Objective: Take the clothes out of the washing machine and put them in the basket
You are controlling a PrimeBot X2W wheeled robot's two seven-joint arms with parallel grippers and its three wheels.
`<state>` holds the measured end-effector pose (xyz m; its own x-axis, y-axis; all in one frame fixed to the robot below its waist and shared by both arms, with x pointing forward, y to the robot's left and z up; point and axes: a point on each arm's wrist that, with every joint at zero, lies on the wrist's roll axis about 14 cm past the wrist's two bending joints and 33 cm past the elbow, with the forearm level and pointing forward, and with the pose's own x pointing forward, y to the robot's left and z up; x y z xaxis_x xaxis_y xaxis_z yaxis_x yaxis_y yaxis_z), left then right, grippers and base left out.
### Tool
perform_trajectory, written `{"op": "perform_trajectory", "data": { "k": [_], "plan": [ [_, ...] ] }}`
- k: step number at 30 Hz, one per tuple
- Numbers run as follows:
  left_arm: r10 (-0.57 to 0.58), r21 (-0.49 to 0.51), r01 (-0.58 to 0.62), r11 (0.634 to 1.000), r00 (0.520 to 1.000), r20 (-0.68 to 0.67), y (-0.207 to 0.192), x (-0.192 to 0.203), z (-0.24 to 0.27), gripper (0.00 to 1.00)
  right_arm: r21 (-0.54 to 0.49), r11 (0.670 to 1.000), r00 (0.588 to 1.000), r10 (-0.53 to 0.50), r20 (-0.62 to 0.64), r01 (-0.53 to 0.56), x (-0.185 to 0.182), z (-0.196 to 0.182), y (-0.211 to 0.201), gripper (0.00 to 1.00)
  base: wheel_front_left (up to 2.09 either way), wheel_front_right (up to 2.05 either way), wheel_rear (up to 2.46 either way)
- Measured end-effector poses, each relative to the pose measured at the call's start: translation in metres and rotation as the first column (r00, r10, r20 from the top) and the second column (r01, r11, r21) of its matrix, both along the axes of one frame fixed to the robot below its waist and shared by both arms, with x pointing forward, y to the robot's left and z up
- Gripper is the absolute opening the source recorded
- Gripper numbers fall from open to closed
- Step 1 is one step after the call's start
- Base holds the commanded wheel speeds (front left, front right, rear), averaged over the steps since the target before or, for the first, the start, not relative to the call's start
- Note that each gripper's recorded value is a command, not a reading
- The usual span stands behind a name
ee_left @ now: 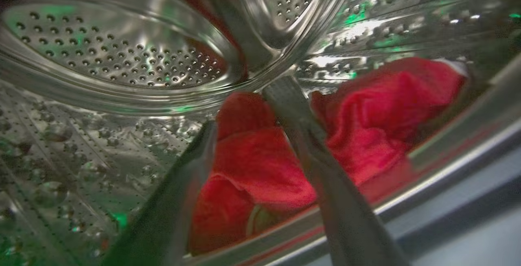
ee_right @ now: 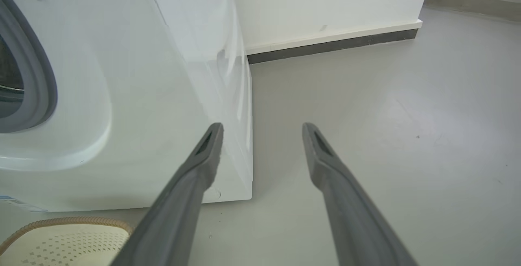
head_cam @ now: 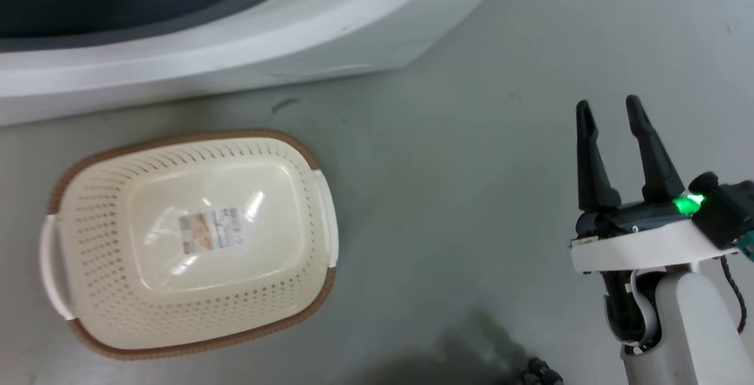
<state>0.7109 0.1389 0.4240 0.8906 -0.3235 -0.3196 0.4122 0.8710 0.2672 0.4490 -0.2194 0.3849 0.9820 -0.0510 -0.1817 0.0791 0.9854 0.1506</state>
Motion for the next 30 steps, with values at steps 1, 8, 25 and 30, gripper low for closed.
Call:
{"op": "perform_trajectory", "data": {
  "k": [1, 8, 25, 30],
  "plan": [
    [0.000, 0.000, 0.000, 1.000, 1.000, 0.000, 0.000, 0.000, 0.000, 1.00, 0.000, 1.000, 1.000, 0.000, 0.000, 0.000, 0.000, 0.000, 0.000, 1.00, 0.00, 0.00, 0.00],
    [0.088, 0.109, -0.069, 0.992, 0.981, -0.173, 0.013, 0.049, -0.032, 1.00, 0.010, 1.000, 0.998, -0.024, -0.062, 0.024, -0.003, -0.025, -0.007, 1.00, 0.00, 0.00, 0.00],
    [0.241, 0.228, -0.140, 0.964, 0.820, -0.519, 0.031, 0.064, -0.140, 1.00, 0.027, 0.997, 0.976, -0.070, -0.206, 0.077, -0.023, -0.074, -0.018, 1.00, 0.00, 0.00, 0.00],
    [0.235, 0.228, -0.125, 0.965, 0.796, -0.558, 0.027, 0.059, -0.153, 1.00, 0.025, 0.994, 0.970, -0.099, -0.223, 0.107, -0.027, -0.079, -0.027, 1.00, 0.00, 0.00, 0.00]
  ]
}}
